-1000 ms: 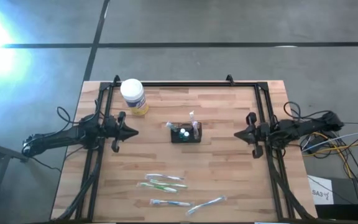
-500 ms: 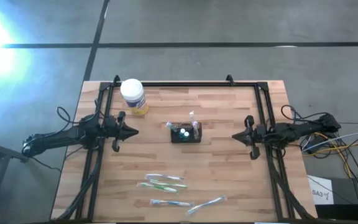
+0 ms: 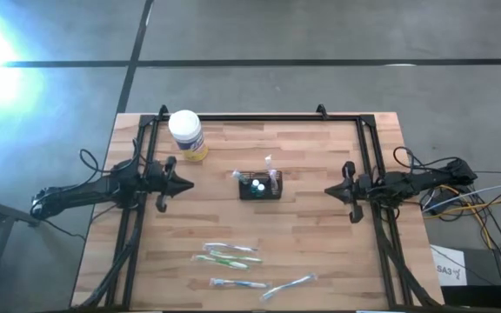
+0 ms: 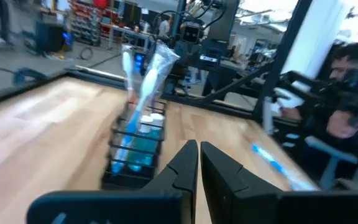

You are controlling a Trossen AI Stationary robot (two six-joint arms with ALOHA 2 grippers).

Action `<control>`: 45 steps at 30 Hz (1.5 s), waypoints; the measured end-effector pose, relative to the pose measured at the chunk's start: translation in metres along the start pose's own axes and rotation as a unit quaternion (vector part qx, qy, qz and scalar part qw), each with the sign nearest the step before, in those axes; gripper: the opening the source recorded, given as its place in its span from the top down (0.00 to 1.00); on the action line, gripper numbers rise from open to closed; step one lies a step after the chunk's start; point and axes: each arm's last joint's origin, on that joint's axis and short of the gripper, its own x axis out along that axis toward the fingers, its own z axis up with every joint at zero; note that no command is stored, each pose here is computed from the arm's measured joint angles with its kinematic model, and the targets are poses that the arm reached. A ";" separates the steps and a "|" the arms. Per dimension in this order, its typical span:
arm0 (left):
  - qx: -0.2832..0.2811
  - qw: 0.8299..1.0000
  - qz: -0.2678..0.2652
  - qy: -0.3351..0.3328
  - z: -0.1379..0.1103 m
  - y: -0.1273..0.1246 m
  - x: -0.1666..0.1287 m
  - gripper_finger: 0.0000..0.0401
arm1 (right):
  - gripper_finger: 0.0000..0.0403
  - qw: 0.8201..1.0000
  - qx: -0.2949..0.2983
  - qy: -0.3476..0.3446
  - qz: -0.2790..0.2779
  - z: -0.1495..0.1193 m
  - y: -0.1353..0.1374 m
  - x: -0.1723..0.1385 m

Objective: Pick & Place toothbrushing station
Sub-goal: Put the bottom green toothbrush into the black wire organizer

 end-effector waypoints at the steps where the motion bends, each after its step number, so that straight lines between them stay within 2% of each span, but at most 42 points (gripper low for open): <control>1: -0.010 1.000 -0.009 0.000 0.000 -0.001 0.000 0.94 | 0.98 1.000 0.000 0.000 0.000 0.000 0.000 0.000; 9: -0.008 0.997 -0.073 0.000 0.014 -0.014 0.000 0.99 | 0.98 1.000 -0.008 0.001 -0.002 0.000 0.000 0.000; 16: -0.007 0.991 -0.131 0.019 0.036 -0.040 0.005 0.99 | 0.98 1.000 -0.008 0.001 -0.007 0.000 0.000 0.000; 22: 0.000 0.991 -0.126 0.051 0.043 -0.061 0.015 0.97 | 0.98 1.000 -0.008 0.002 -0.015 0.000 -0.001 0.000; 27: -0.019 0.988 -0.113 0.102 0.039 -0.079 0.026 0.88 | 0.98 1.000 -0.002 0.008 -0.015 -0.002 -0.001 0.000; 33: -0.035 0.977 -0.113 0.177 0.027 -0.105 0.041 0.79 | 0.98 1.000 -0.002 0.012 -0.016 -0.002 -0.001 0.000; 39: -0.019 0.957 -0.110 0.269 0.015 -0.138 0.062 0.77 | 0.98 1.000 -0.001 0.012 -0.016 -0.002 -0.001 0.000; 42: 0.001 0.939 -0.080 0.334 0.006 -0.148 0.072 0.76 | 0.98 1.000 0.003 0.013 -0.016 -0.002 -0.001 0.000; 45: 0.007 0.929 -0.067 0.364 0.007 -0.162 0.083 0.74 | 0.98 1.000 0.004 0.015 -0.016 -0.003 -0.001 0.001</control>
